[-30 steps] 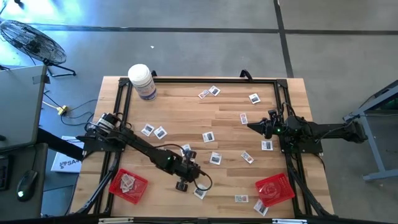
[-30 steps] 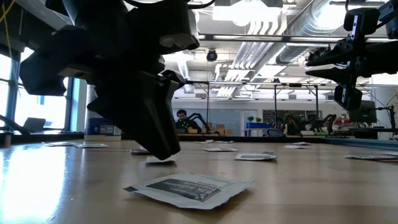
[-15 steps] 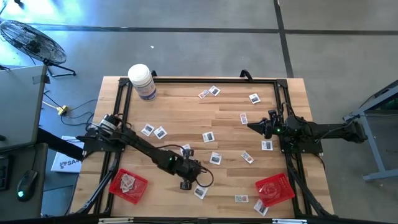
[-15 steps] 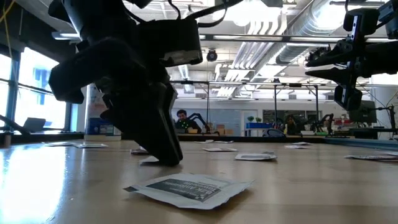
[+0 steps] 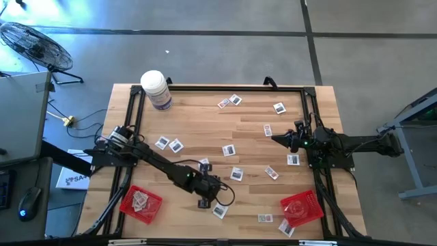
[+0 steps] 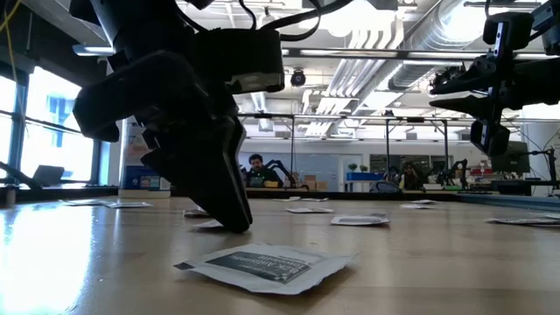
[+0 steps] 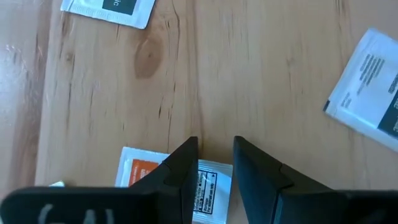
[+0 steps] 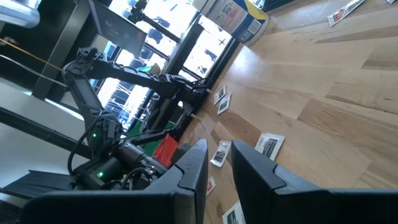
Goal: Pick & Place First Aid Supplies
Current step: Put the ointment pack into the left red bin
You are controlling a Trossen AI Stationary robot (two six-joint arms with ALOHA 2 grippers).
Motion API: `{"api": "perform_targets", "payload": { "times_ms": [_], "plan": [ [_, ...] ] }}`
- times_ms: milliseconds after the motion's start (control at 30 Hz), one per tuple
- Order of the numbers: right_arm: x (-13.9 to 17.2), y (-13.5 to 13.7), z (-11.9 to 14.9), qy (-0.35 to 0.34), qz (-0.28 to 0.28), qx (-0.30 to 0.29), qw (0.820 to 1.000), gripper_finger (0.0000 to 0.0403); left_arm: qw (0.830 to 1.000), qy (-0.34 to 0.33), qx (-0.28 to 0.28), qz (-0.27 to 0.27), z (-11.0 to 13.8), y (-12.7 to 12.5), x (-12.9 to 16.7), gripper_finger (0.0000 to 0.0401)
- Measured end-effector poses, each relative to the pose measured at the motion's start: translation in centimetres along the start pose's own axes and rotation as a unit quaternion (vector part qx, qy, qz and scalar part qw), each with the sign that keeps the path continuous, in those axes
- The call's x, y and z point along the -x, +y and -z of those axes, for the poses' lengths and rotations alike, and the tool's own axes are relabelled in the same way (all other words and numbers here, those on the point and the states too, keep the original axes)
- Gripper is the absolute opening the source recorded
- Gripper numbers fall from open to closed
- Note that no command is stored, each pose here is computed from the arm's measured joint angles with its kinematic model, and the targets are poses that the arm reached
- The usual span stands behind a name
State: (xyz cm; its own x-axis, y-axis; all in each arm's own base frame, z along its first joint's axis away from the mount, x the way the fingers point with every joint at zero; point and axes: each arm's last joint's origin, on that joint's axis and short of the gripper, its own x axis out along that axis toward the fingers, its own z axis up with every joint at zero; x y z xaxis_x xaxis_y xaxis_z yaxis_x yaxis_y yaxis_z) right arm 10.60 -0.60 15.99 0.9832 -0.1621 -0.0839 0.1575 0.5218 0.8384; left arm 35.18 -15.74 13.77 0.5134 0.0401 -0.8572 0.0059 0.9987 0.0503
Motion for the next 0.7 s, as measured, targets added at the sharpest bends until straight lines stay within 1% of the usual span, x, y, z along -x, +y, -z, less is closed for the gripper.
{"api": "perform_targets", "payload": {
  "times_ms": [233,400,700],
  "plan": [
    [0.0,0.0,0.0,0.000,0.000,0.000,1.000,0.0064,0.999,0.008,-0.029,-0.030,0.4,-1.0,0.9,0.0099],
    [0.0,0.0,0.0,0.000,0.000,0.000,1.000,0.0064,0.999,0.027,-0.021,-0.039,0.7,-0.7,1.5,0.0099],
    [0.0,0.0,0.0,0.000,0.000,0.000,1.000,0.0064,0.999,0.023,-0.025,-0.038,0.6,-0.7,1.5,0.0099]
  ]
}}
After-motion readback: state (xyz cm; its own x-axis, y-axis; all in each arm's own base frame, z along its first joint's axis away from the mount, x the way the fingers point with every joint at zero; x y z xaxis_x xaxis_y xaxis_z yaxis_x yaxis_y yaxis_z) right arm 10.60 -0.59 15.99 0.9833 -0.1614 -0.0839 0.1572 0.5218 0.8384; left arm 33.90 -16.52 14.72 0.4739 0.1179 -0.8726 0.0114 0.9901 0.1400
